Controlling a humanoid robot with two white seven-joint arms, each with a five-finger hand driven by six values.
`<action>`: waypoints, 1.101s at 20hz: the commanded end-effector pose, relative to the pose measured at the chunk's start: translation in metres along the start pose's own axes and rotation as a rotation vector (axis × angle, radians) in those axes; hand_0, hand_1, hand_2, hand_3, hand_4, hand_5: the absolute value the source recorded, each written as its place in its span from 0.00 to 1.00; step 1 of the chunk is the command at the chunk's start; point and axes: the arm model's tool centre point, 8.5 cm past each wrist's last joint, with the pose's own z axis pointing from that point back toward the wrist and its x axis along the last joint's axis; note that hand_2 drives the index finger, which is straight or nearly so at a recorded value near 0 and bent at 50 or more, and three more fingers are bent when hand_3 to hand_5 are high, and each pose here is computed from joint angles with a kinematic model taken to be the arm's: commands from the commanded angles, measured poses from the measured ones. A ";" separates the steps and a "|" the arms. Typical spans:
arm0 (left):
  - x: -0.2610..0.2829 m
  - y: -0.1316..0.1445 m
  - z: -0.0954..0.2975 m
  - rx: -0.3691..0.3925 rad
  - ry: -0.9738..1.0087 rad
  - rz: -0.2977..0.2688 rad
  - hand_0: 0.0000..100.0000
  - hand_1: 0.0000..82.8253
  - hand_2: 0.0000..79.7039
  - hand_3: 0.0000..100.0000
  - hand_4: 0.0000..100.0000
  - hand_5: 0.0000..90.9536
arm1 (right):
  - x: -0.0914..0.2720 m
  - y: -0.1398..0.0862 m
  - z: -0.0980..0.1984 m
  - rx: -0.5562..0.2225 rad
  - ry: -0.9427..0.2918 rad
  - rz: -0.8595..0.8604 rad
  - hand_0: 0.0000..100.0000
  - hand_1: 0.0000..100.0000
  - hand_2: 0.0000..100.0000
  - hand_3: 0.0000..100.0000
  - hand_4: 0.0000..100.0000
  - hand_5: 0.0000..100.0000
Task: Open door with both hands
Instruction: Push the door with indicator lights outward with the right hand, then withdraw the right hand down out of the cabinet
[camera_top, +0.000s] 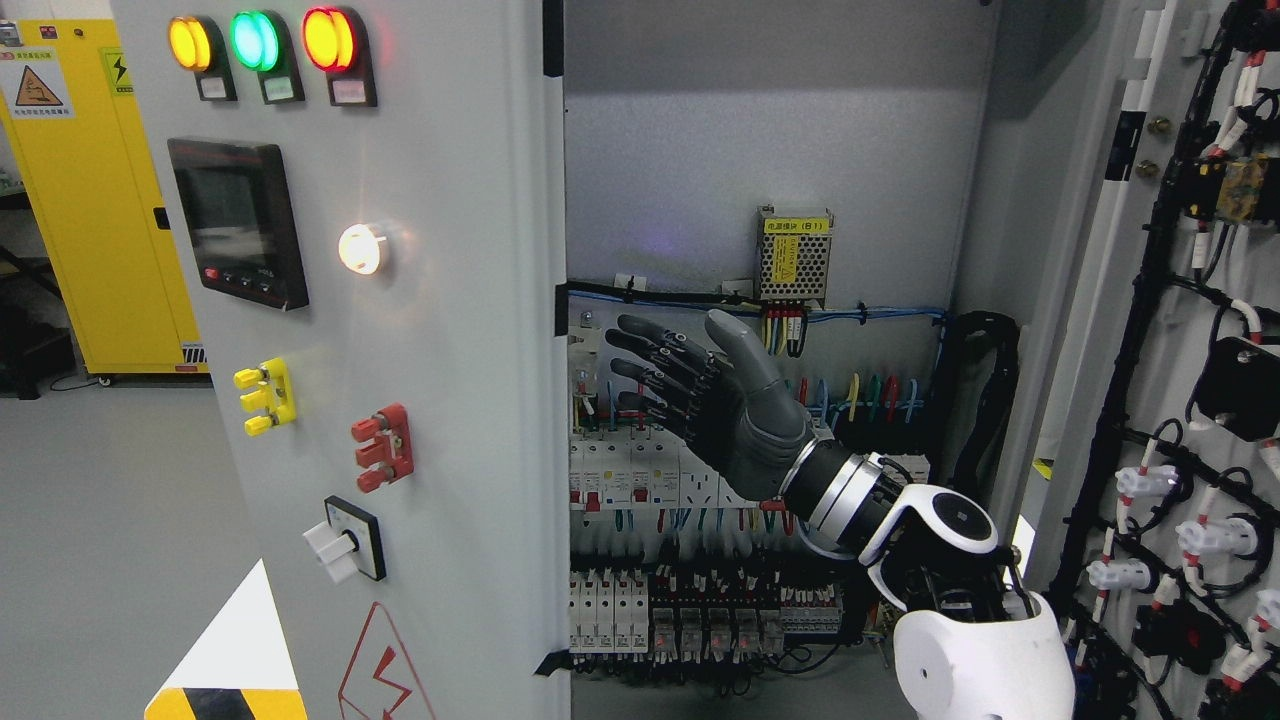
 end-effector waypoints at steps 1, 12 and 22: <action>-0.001 -0.002 0.000 -0.003 0.003 0.001 0.00 0.00 0.00 0.02 0.00 0.00 | 0.003 0.011 0.010 0.047 -0.028 -0.012 0.22 0.00 0.00 0.00 0.00 0.00; -0.001 -0.004 0.000 -0.006 0.002 0.001 0.00 0.00 0.00 0.01 0.00 0.00 | -0.018 0.058 0.013 0.230 0.026 0.019 0.22 0.00 0.00 0.00 0.00 0.00; -0.001 -0.003 0.000 -0.005 0.001 0.001 0.00 0.00 0.00 0.01 0.00 0.00 | -0.048 0.106 0.025 0.367 0.089 0.019 0.22 0.00 0.00 0.00 0.00 0.00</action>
